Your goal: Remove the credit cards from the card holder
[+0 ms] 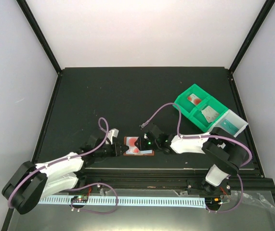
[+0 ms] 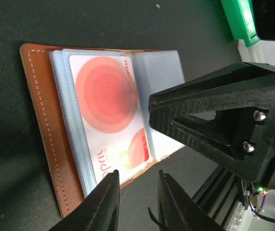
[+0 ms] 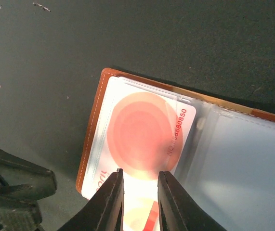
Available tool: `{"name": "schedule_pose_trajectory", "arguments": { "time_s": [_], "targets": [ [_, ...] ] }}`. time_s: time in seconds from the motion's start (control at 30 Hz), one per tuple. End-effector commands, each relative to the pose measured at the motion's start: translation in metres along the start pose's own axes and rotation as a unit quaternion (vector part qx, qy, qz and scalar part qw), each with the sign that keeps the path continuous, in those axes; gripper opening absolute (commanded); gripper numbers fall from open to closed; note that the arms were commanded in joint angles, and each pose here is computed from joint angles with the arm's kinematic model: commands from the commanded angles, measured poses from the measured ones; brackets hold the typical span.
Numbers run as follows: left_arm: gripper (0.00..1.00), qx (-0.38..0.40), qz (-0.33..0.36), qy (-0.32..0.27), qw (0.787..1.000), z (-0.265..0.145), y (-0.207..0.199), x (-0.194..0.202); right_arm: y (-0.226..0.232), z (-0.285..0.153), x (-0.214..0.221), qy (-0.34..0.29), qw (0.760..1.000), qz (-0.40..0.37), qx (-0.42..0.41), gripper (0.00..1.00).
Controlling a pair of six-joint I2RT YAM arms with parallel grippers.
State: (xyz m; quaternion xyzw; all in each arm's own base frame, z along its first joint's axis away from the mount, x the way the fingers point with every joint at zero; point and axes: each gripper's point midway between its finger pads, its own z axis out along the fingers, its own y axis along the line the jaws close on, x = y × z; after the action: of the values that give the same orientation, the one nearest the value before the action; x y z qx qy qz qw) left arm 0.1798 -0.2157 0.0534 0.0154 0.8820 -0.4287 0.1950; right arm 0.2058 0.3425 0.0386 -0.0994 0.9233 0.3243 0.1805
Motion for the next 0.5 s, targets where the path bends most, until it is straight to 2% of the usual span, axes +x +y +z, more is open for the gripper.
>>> {"name": "schedule_pose_trajectory", "arguments": {
  "time_s": [0.0, 0.17, 0.47],
  "targets": [
    [0.25, 0.008, 0.004, -0.013, 1.0, -0.002, -0.01, -0.011, -0.003, -0.001, -0.006, -0.019, 1.0, -0.002, 0.01, 0.23],
    [0.12, -0.002, 0.014, -0.004, 1.0, 0.005, -0.007, -0.013, -0.008, -0.004, -0.007, -0.026, 0.999, 0.0, 0.023, 0.23],
    [0.06, 0.005, -0.001, 0.006, 1.0, 0.017, -0.001, -0.009, -0.015, -0.001, -0.005, -0.025, 0.999, 0.005, 0.036, 0.26]
  ]
}}
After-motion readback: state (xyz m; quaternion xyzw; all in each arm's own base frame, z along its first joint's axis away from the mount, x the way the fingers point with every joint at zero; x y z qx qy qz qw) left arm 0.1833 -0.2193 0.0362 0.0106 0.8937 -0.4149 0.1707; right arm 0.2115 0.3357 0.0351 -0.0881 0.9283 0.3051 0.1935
